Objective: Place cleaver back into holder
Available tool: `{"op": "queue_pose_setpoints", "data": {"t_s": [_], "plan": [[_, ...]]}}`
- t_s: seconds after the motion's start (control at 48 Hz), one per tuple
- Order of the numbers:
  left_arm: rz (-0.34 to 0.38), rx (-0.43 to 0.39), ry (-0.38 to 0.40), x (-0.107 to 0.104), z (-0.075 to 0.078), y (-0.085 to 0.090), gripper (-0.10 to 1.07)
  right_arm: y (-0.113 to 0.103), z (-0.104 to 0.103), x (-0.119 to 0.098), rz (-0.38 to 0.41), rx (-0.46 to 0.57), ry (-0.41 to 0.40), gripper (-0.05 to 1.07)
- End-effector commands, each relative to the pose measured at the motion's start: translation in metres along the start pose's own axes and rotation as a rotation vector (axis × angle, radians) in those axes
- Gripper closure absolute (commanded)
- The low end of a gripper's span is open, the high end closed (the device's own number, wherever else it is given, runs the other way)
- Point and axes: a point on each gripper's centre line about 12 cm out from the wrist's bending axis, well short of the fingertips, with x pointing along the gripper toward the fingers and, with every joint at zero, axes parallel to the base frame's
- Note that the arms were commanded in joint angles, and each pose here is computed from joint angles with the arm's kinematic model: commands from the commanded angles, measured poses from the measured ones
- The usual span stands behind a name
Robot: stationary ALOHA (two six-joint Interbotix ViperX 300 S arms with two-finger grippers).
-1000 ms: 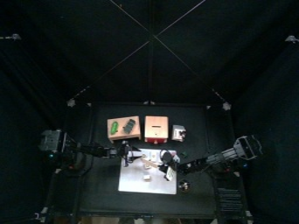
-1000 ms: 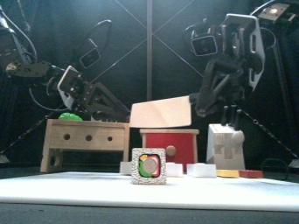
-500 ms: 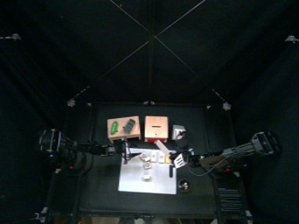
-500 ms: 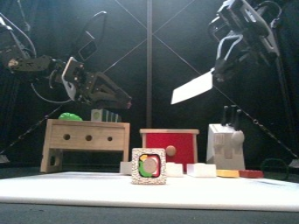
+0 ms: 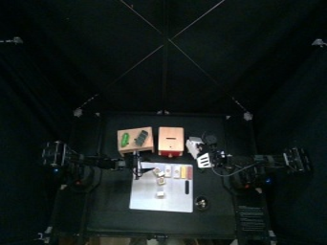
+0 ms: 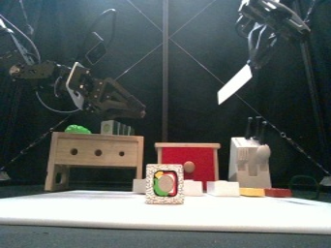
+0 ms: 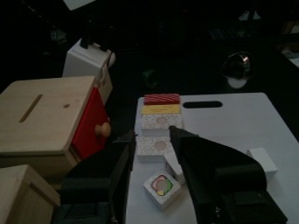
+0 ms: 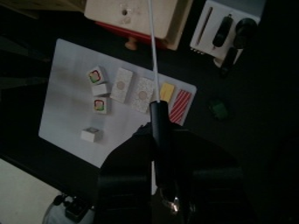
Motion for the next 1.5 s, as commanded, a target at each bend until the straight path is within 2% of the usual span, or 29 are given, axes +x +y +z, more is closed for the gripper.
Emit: {"op": "queue_pose_setpoints", "data": {"t_s": [0.0,0.146,0.25,0.354,0.458,0.625,0.729,0.854,1.062,1.25,1.479], "plan": [[0.007,0.003,-0.033,0.0,0.008,0.002,0.21,-0.001,0.011,-0.002,0.029,0.082,0.044,0.7],[0.002,0.008,-0.031,0.0,0.007,0.002,0.21,-0.011,0.015,0.01,-0.012,0.168,0.102,0.7],[-0.003,0.014,-0.031,0.0,0.008,0.001,0.21,-0.015,0.019,0.008,-0.036,0.209,0.13,0.7],[-0.006,0.017,-0.031,0.0,0.008,0.001,0.21,-0.022,0.023,0.005,-0.093,0.239,0.149,0.7],[-0.007,0.021,-0.031,0.0,0.008,0.001,0.21,-0.02,0.026,0.003,-0.109,0.259,0.169,0.7],[-0.004,0.024,-0.029,-0.001,0.007,0.003,0.21,-0.011,0.028,0.01,-0.122,0.247,0.181,0.7],[-0.004,0.026,-0.02,-0.001,0.005,0.004,0.21,-0.004,0.03,0.019,-0.142,0.198,0.213,0.7],[-0.009,0.03,-0.014,-0.002,0.003,0.004,0.21,0.0,0.041,0.027,-0.157,0.186,0.249,0.7],[-0.01,0.031,-0.01,-0.004,0.001,0.003,0.21,-0.011,0.051,0.028,-0.175,0.209,0.255,0.7],[-0.015,0.043,-0.01,-0.004,0.001,0.004,0.21,-0.014,0.044,0.039,-0.185,0.234,0.306,0.7],[-0.019,0.054,-0.011,-0.004,0.002,0.005,0.21,-0.016,0.044,0.043,-0.2,0.233,0.301,0.7]]}}
